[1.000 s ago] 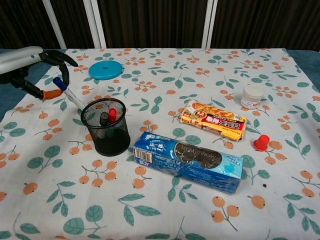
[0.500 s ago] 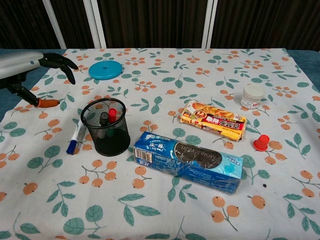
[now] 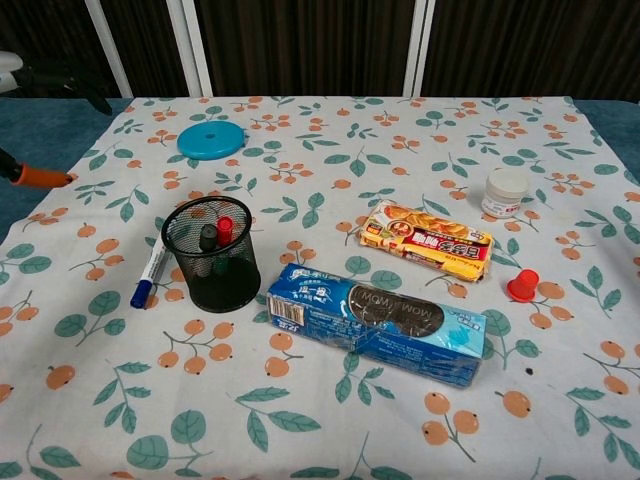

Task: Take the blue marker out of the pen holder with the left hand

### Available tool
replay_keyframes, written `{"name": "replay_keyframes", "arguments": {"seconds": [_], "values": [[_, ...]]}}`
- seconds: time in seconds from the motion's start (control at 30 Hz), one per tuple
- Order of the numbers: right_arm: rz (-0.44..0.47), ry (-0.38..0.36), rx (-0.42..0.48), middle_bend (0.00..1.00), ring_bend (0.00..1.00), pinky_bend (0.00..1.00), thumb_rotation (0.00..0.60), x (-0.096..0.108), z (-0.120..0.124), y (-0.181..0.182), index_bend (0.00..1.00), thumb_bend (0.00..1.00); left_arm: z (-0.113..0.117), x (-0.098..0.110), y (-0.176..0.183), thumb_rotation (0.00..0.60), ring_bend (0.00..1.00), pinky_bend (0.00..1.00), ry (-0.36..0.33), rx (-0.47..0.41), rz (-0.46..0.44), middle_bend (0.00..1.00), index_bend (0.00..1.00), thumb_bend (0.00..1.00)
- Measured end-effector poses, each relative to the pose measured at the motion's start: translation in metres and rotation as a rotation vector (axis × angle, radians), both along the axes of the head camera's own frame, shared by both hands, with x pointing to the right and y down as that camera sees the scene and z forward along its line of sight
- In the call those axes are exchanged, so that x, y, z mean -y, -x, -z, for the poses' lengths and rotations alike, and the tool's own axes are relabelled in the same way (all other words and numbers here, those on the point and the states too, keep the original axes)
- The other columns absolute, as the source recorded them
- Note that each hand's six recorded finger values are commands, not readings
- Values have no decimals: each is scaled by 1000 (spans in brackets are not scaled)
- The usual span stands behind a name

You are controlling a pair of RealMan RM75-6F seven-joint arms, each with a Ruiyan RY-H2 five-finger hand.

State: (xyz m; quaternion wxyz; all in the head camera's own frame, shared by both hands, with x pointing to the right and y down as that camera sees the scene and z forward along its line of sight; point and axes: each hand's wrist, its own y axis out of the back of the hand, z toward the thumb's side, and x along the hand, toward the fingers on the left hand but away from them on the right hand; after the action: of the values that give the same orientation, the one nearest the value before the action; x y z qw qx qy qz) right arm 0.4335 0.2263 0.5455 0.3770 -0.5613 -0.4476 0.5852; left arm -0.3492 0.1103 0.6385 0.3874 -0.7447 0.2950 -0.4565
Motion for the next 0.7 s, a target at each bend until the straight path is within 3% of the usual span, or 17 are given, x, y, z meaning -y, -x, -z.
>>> {"name": "replay_keyframes", "arguments": {"seconds": [0.17, 0.33, 0.5, 0.7], "values": [[2, -3, 0, 33, 151, 241, 600, 0, 0, 0, 100, 120, 29, -16, 12, 600, 0, 0, -83, 85, 41, 24, 170, 189], [6, -3, 1, 33, 151, 241, 600, 0, 0, 1, 99, 120, 65, -47, 49, 600, 0, 0, -159, 143, 177, 21, 164, 188], [9, -11, 4, 33, 151, 241, 600, 0, 1, 2, 95, 119, 88, -97, 94, 600, 0, 0, -152, 200, 315, 14, 164, 188], [17, -15, 8, 33, 151, 241, 600, 1, 1, 3, 95, 119, 96, -113, 111, 600, 0, 0, -142, 177, 365, 6, 157, 183]]}}
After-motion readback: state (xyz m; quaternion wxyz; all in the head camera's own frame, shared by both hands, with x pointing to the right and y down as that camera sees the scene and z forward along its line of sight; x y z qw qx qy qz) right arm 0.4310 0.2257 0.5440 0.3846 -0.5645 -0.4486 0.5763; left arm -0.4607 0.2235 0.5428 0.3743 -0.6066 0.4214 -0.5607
